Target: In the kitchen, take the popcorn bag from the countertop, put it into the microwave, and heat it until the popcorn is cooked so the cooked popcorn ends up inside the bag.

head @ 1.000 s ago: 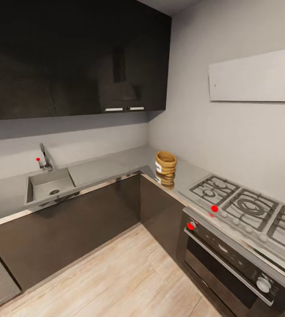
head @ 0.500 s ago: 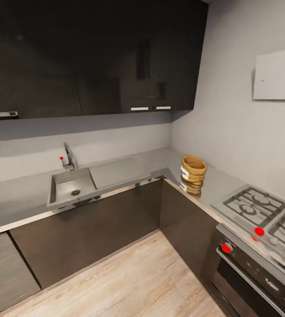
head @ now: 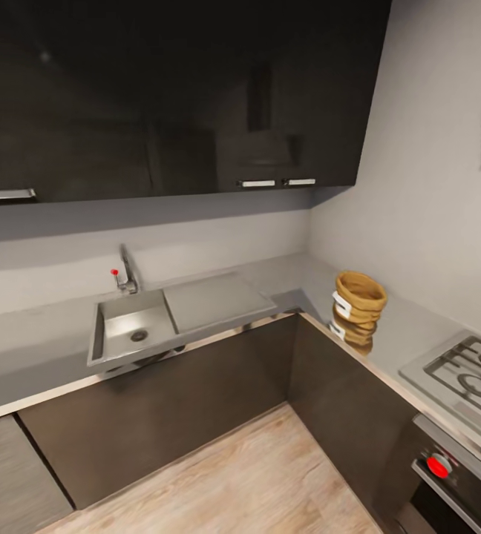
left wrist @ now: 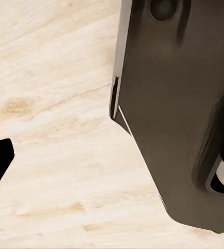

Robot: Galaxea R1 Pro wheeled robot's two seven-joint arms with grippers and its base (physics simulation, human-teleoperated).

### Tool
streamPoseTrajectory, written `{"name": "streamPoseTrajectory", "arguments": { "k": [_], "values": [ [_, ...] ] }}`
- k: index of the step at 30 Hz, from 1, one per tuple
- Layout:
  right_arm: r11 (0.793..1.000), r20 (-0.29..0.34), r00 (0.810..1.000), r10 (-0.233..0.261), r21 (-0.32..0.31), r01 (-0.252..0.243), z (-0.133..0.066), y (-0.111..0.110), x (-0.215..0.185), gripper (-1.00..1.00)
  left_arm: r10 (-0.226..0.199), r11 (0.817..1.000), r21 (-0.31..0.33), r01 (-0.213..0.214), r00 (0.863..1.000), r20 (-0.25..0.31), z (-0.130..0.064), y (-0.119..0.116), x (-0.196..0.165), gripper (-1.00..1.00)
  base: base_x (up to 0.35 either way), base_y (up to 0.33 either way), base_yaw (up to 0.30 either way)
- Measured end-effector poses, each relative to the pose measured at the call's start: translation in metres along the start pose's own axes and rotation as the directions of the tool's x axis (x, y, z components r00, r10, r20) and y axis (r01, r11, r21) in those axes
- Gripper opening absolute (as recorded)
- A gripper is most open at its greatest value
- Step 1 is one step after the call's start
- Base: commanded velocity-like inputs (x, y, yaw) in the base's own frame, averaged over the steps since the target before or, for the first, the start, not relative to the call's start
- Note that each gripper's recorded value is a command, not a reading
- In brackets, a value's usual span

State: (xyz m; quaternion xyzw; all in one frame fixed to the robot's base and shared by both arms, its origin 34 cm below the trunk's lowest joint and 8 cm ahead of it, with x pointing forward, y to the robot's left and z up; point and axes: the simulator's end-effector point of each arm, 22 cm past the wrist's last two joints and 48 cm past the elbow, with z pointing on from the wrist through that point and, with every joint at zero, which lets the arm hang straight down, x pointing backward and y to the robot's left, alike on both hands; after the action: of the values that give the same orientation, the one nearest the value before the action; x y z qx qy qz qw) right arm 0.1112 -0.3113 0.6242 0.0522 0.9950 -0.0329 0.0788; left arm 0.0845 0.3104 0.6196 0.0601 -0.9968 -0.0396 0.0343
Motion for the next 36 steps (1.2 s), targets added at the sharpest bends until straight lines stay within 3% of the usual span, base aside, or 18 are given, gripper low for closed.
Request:
{"name": "streamPoseTrajectory", "arguments": {
  "k": [36],
  "values": [
    [1.000,0.000,1.000,-0.001,0.000,0.001,0.0000,0.0001,0.0000,1.00,0.000,1.000,0.000,0.000,1.000,-0.002,0.0000,-0.0001,0.0004,1.00,0.267,0.226,-0.222]
  ]
}}
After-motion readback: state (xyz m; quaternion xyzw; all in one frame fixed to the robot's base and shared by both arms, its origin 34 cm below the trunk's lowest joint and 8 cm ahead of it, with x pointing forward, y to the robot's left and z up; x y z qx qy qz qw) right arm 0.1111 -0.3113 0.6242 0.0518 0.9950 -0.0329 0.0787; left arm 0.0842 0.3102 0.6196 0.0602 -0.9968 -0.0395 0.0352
